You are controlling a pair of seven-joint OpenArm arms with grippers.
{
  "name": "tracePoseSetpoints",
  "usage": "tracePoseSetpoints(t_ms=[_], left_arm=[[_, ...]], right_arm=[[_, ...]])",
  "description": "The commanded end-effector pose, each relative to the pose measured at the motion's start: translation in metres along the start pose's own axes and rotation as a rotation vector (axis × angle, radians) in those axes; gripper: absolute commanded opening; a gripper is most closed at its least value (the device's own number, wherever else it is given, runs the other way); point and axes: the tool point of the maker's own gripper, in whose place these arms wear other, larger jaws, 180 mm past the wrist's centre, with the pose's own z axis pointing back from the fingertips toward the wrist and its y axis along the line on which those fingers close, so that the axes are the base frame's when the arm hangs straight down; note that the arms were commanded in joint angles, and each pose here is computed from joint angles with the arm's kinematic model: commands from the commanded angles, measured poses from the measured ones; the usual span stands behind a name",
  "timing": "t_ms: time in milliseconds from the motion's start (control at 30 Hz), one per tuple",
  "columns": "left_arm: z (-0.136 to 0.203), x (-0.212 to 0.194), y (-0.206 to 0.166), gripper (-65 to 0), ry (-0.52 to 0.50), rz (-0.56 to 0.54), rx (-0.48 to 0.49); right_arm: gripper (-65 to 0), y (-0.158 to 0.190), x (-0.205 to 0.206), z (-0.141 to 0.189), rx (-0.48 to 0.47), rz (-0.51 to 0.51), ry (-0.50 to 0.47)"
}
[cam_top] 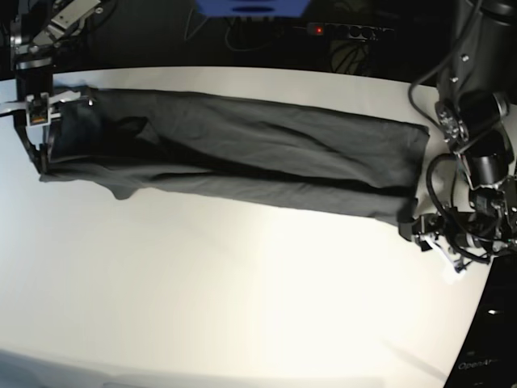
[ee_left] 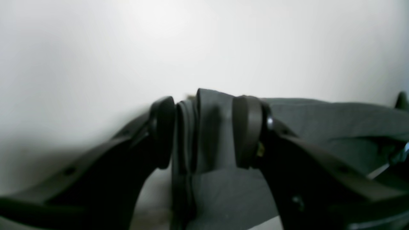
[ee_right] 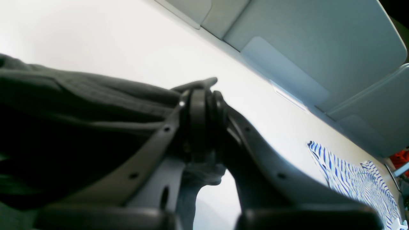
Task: Fold the T-shirt properly
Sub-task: 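Hold the folded shirt ends with both grippers and straighten the strip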
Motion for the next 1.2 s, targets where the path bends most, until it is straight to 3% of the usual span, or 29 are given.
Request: tracePoseSetpoints(t_ms=[0,567,1167], left_arm=[[0.01,0.029,-0.008,-36.0,-0.071,-0.03,-0.012],[0.006,0.043,-0.015,-36.0,-0.121,-0.02,-0.039],[0.006,0.038,-0.011,-36.0,-0.099,-0.023,-0.024]], right_arm=[[-64.9,-0.009,0.012,-0.001,-0.025,0.012,-0.053],[-64.9,-0.008,0.012,-0.001,-0.023,0.01,-0.055],[-64.9,-0.008,0.012,-0.001,-0.023,0.01,-0.055]])
